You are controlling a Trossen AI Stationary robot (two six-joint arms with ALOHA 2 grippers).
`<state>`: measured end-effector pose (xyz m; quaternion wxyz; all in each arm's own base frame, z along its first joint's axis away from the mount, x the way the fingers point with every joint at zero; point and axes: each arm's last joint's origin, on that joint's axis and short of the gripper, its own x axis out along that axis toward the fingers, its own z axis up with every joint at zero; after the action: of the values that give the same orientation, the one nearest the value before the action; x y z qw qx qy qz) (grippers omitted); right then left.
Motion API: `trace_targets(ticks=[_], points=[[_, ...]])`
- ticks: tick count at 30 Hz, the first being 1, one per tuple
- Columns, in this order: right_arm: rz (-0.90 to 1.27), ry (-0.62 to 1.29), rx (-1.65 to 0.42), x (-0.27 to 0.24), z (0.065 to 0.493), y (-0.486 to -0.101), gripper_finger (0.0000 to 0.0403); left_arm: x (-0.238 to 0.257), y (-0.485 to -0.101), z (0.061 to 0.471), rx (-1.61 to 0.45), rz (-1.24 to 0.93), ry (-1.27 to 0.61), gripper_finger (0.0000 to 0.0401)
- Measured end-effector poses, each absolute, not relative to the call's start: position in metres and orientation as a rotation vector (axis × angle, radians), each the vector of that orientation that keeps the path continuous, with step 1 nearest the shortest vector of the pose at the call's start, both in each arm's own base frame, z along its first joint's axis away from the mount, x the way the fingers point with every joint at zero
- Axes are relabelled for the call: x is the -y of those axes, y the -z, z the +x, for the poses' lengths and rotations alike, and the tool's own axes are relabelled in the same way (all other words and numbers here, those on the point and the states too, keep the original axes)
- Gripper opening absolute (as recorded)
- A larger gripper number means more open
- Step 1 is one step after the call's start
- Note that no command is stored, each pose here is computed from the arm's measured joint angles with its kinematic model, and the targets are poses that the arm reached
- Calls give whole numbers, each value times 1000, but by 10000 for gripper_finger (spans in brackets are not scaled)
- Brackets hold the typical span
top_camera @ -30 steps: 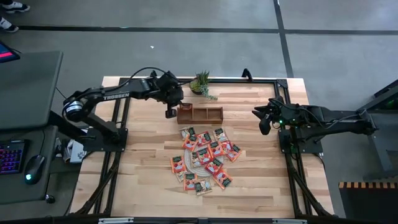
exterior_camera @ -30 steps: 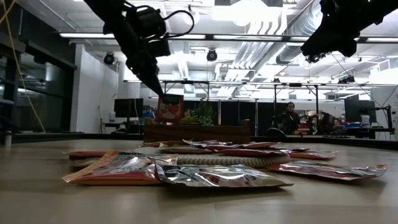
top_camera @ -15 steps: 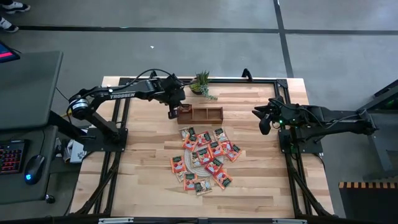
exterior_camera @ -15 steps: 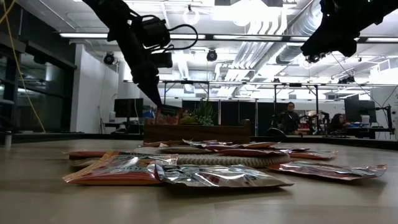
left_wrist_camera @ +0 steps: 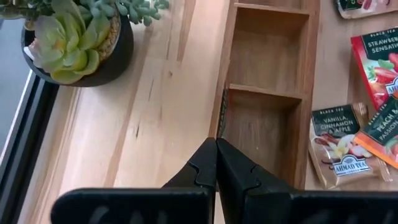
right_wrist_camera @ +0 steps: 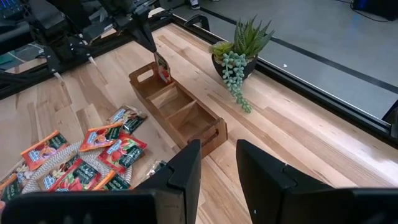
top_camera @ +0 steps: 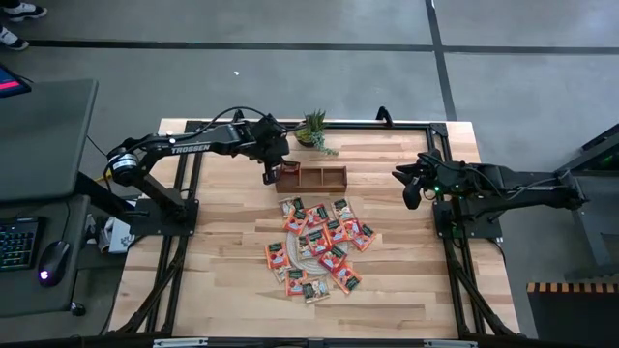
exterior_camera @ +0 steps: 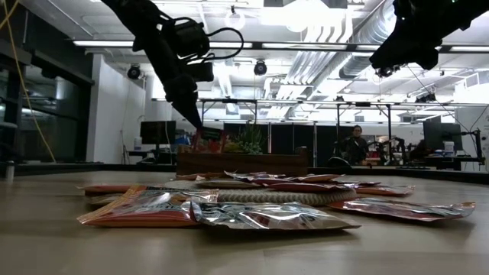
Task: Pick & Place Tea
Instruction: Put the red tea bag into the left section of the wooden organizer
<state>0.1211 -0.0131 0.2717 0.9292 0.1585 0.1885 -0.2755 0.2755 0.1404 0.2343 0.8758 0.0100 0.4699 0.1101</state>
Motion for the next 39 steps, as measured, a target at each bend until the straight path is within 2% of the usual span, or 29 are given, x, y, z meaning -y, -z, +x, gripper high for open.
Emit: trace_targets(ticks=[9, 18, 39], points=[[325, 563, -386, 13, 121, -272, 99, -140, -232, 274, -999, 15, -226, 0], [327, 560, -386, 13, 121, -272, 98, -144, -210, 283, -1067, -19, -207, 0], [330, 561, -385, 13, 121, -272, 98, -146, -209, 284, -1073, 7, -237, 9]])
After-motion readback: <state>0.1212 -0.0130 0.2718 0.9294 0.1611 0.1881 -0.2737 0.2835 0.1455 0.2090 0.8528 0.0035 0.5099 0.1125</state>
